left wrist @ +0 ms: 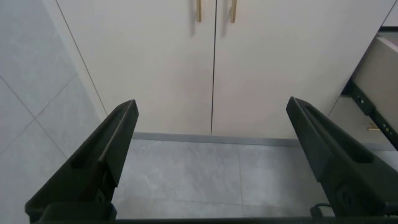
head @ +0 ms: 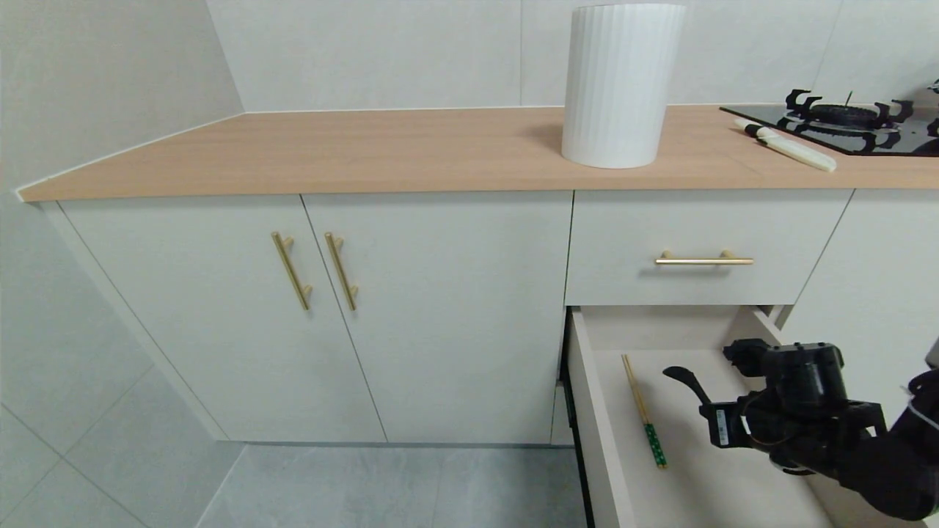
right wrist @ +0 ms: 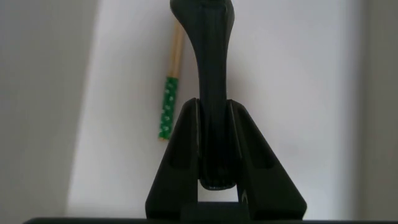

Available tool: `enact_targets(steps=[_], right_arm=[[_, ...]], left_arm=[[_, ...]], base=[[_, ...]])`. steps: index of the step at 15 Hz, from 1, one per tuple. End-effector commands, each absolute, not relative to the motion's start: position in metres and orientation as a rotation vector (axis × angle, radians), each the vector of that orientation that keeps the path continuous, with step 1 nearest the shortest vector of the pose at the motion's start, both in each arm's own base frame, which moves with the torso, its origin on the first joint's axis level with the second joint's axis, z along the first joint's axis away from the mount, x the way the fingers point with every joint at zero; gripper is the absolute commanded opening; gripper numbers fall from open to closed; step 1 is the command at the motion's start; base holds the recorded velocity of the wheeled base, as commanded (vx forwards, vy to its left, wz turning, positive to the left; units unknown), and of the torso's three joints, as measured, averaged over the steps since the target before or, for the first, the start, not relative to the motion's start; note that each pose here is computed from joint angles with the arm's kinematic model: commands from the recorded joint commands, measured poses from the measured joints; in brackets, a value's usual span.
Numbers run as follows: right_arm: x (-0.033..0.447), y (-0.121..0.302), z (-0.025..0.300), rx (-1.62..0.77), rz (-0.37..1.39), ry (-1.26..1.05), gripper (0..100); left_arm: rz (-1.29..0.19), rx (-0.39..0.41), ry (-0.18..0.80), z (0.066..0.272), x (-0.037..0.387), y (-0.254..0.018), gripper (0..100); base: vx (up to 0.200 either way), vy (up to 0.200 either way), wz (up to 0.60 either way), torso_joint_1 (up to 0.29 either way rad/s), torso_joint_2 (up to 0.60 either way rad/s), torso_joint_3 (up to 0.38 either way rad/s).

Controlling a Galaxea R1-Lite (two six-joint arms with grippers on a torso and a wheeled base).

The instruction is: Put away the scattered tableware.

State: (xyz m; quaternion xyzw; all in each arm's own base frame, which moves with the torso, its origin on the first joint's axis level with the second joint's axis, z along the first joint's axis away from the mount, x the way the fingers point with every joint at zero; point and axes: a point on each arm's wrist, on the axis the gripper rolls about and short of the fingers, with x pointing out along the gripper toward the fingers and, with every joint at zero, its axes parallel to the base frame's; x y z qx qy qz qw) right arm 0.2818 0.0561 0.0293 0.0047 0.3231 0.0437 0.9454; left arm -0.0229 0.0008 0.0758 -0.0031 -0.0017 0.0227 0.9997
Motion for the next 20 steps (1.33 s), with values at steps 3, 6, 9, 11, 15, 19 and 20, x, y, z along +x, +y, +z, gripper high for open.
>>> enact_targets(steps=[3, 6, 9, 11, 15, 19, 20], right_arm=[[0.300, 0.060, -0.018, -0.006, 0.070, 0.764, 0], [0.306, 0.060, -0.031, -0.008, 0.064, 0.761, 0], [0.310, 0.059, -0.034, -0.007, 0.060, 0.753, 0], [0.312, 0.056, -0.037, -0.008, 0.041, 0.756, 0], [0.313, 0.054, -0.040, -0.009, 0.034, 0.762, 0], [0.312, 0.054, -0.036, -0.012, 0.036, 0.751, 100], [0.312, 0.054, -0.034, -0.009, 0.036, 0.745, 100]], left_arm=[[0.046, -0.008, -0.003, 0.076, -0.023, 0.001, 100], [0.046, -0.006, -0.003, 0.076, -0.023, 0.001, 100], [0.046, -0.006, -0.003, 0.076, -0.023, 0.001, 100], [0.046, -0.006, -0.003, 0.076, -0.023, 0.001, 100], [0.046, -0.006, -0.003, 0.076, -0.023, 0.001, 100], [0.046, -0.006, -0.003, 0.076, -0.023, 0.001, 100], [0.046, -0.008, -0.003, 0.076, -0.023, 0.001, 100]], base=[[0.000, 0.000, 0.00, 0.000, 0.00, 0.000], [0.000, 0.000, 0.00, 0.000, 0.00, 0.000], [0.000, 0.000, 0.00, 0.000, 0.00, 0.000], [0.000, 0.000, 0.00, 0.000, 0.00, 0.000], [0.000, 0.000, 0.00, 0.000, 0.00, 0.000], [0.000, 0.000, 0.00, 0.000, 0.00, 0.000], [0.000, 0.000, 0.00, 0.000, 0.00, 0.000]])
